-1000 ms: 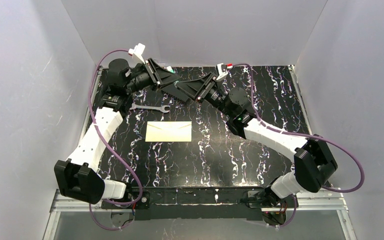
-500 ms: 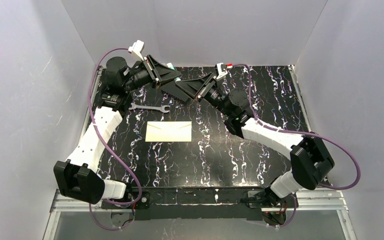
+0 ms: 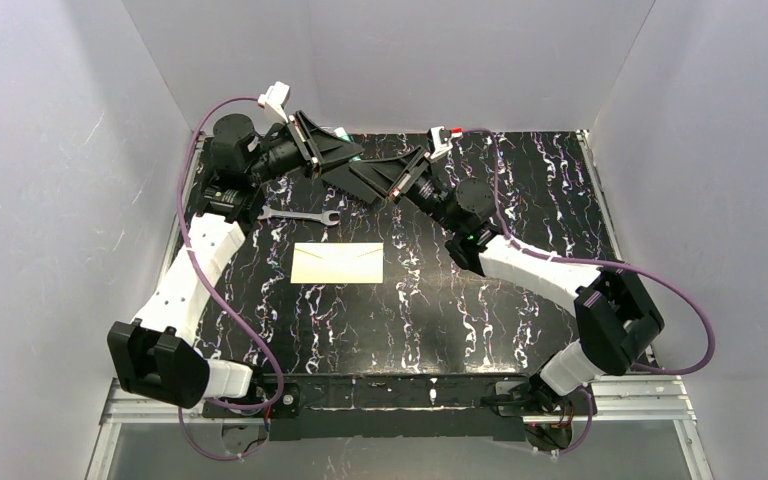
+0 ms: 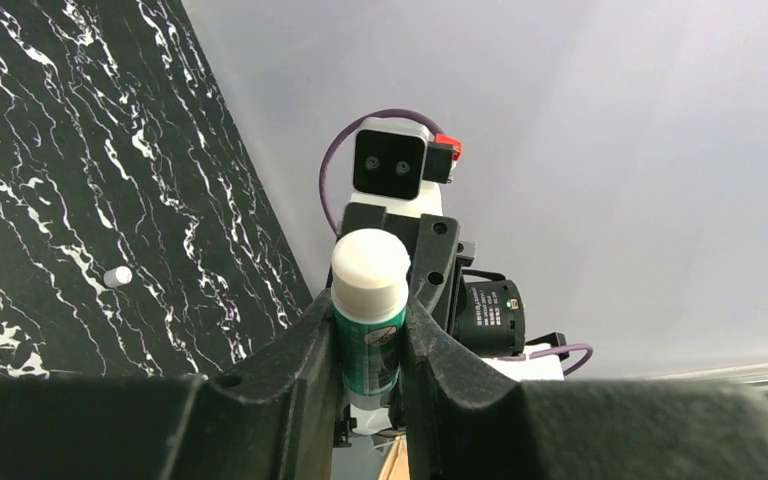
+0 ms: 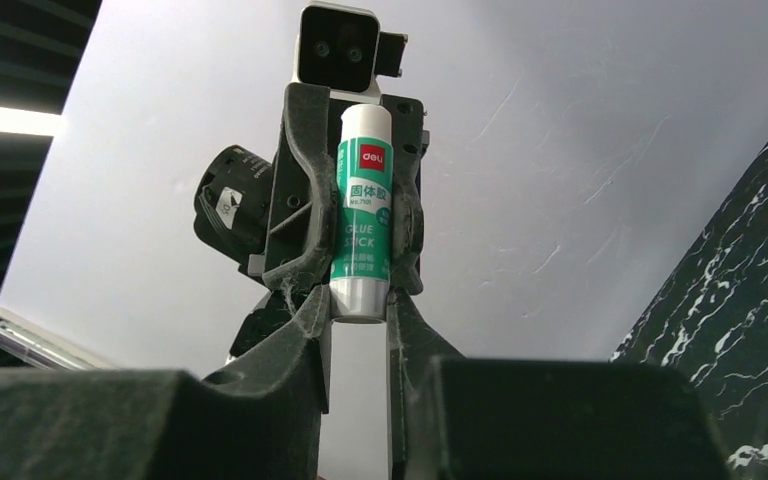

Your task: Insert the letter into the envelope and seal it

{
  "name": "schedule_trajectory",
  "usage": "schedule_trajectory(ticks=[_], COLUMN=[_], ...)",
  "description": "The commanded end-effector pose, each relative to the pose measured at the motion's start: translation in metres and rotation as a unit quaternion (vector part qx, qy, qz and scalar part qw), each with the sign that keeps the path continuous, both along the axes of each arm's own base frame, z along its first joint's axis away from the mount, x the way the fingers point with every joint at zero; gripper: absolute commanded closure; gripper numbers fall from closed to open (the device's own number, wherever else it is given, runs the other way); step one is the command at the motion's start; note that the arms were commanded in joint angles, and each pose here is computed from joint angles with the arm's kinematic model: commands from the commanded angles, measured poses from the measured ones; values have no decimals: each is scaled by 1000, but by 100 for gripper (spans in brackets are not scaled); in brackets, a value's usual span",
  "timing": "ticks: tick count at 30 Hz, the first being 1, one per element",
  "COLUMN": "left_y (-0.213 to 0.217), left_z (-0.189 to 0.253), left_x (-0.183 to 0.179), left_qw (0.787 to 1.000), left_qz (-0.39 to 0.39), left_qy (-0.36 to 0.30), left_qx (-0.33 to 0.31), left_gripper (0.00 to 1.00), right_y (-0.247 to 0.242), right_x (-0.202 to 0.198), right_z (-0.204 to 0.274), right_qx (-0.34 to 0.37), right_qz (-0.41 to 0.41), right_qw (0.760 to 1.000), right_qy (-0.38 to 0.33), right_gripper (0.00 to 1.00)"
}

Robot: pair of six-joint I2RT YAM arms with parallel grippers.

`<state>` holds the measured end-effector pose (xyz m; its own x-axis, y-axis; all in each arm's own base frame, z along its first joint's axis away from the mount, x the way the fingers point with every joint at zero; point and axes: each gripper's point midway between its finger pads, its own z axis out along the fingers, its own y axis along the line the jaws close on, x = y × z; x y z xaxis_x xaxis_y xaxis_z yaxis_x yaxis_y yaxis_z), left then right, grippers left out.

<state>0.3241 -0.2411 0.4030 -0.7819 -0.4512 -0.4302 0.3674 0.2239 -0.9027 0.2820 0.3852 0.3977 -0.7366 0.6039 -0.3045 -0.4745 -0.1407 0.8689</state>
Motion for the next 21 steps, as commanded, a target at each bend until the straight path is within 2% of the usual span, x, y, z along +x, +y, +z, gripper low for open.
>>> schedule_trajectory(ticks=[1,3,5,7,9,12,16,19,20,21], left_y=[2,3,4,8,16,23,29,34,34,34], left_z=[18,15,11,-4,-23,-54,-94,-114,-117,-117], left_x=[-16,-14,-10,-1,6,11,11,12,13,14], left_qw=[999,999,999,999,995,987,970,958,957,956], left_qz=[-7,-3,8,33,61,79,90,96,97,98], left_qy=[-36,-35,-31,-7,25,80,164,200,203,203], left_qx=[-4,-2,2,29,79,115,157,181,185,187], left_gripper=[100,100,100,100,100,100,100,100,100,100], right_y=[-5,-1,6,12,13,5,-5,-4,-2,4], right_x=[0,-1,1,8,19,42,66,72,73,71], right_z=[25,21,10,-13,-42,-79,-109,-118,-117,-111], right_qx=[18,-13,-76,-181,-290,-418,-543,-610,-616,-607], right_qz=[-10,-10,-16,-33,-50,-82,-131,-164,-175,-172], right_qw=[999,999,995,976,943,882,791,713,703,710], right_qy=[-32,-40,-63,-118,-157,-204,-250,-303,-310,-314], right_gripper=[87,98,99,99,99,99,99,99,99,99])
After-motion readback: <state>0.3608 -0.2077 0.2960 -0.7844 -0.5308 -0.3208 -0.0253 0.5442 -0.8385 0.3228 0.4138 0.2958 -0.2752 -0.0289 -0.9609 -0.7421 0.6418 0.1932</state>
